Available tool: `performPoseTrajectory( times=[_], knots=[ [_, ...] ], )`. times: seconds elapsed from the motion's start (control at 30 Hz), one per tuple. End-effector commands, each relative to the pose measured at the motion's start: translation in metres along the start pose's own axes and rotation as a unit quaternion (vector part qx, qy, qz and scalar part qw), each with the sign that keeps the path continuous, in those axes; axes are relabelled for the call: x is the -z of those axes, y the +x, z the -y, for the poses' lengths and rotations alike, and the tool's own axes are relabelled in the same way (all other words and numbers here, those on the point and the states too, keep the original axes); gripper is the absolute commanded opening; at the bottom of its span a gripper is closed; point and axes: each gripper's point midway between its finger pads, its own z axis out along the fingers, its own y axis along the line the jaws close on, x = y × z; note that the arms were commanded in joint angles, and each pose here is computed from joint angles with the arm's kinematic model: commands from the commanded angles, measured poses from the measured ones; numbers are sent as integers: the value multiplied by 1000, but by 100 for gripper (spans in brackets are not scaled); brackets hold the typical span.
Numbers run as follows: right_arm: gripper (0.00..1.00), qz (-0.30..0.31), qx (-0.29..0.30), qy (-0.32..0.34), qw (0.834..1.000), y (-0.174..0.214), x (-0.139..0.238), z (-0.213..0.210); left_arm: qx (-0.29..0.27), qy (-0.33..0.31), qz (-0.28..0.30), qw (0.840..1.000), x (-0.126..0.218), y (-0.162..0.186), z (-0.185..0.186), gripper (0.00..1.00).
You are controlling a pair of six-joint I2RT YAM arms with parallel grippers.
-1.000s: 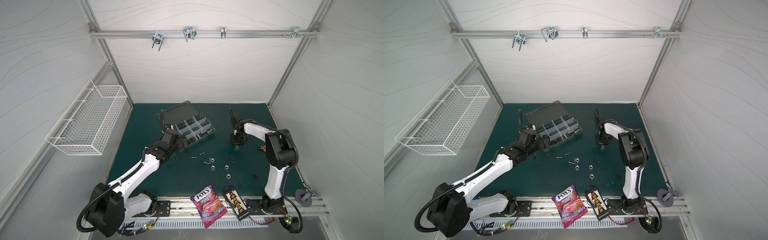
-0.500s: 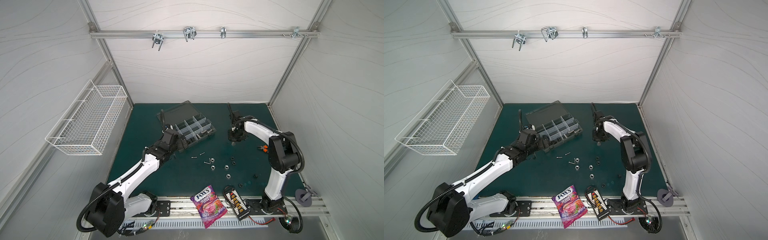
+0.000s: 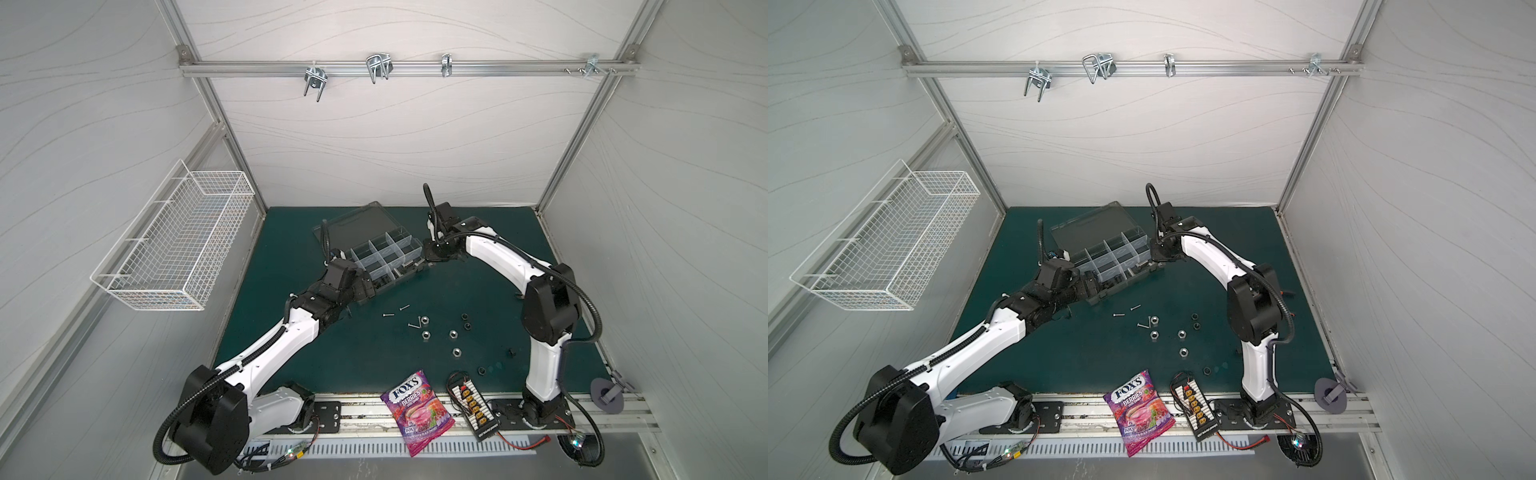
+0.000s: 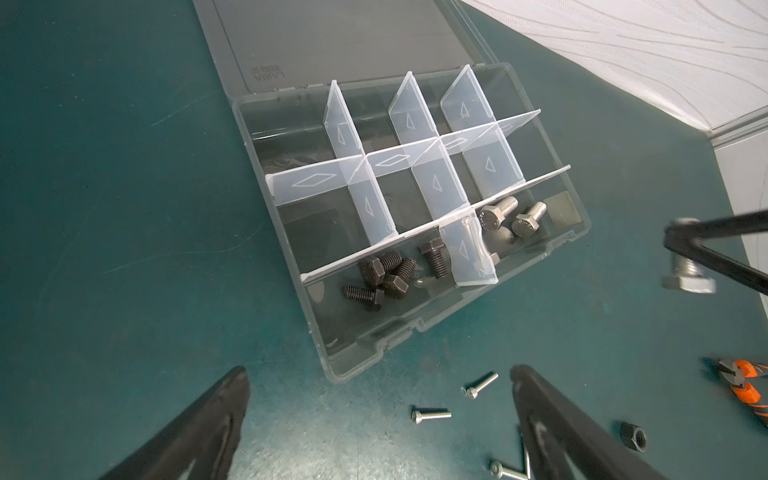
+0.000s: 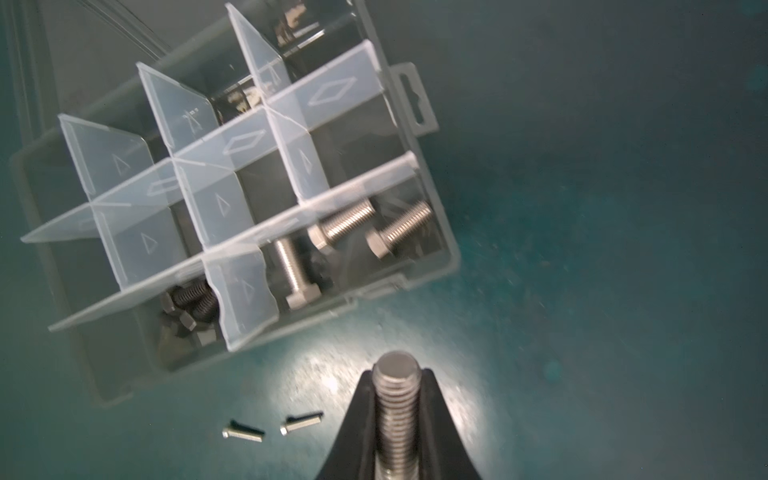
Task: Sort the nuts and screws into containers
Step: 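Carry the silver bolt with the right gripper and drop it in the box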
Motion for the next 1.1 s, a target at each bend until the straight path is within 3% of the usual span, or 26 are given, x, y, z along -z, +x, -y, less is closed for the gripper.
performPoseTrajectory(
  times=[0.0,0.47,0.93,1.07],
  knots=[
    [0,3,-2,-11,1000,-8,-16,-15,13,10,20,1000,7,-18,10,99],
    [0,12,10,-32,999,-25,-58,-43,13,12,22,1000,8,-19,12,99],
    [0,-6,24,-27,999,-17,-83,-51,10,11,22,1000,9,-20,11,99],
    [16,-14,27,-24,999,-11,-87,-50,10,10,21,1000,9,-19,11,99]
  ],
)
